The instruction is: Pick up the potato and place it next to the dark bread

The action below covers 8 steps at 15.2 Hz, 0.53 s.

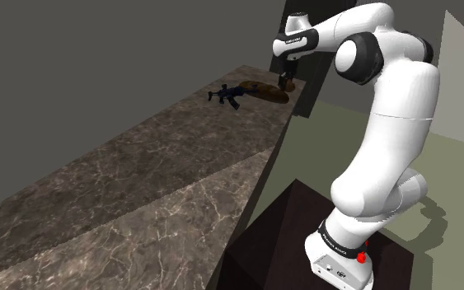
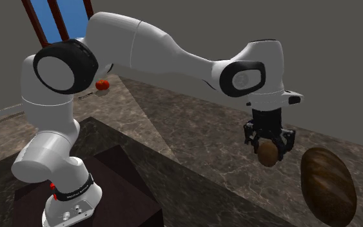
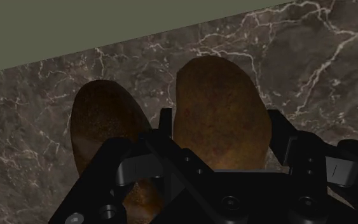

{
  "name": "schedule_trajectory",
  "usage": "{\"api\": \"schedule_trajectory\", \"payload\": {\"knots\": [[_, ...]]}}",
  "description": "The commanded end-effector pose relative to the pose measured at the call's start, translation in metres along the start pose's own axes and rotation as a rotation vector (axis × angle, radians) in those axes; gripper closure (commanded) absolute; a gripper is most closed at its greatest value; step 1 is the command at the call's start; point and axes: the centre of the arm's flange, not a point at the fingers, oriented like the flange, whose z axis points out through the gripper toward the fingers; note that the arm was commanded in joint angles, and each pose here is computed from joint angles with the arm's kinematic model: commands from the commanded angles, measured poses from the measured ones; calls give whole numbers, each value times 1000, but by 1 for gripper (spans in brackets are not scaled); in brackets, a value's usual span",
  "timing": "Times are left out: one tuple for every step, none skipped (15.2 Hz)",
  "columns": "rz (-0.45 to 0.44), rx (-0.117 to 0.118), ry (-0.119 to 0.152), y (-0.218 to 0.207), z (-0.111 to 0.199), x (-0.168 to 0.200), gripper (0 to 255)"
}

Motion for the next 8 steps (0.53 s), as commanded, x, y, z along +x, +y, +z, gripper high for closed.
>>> {"api": "schedule_trajectory", "payload": {"knots": [[-2,0,0,27,10,-9,255],[-2,0,0,41,15,-13,255],[-2,0,0,39,20,-13,255],[-2,0,0,38,25,-13,255],[-2,0,0,36,30,-13,255],[-2,0,0,34,35,-13,255],[-2,0,0,33,40,-13,255],[-2,0,0,31,45,-13,255]]}}
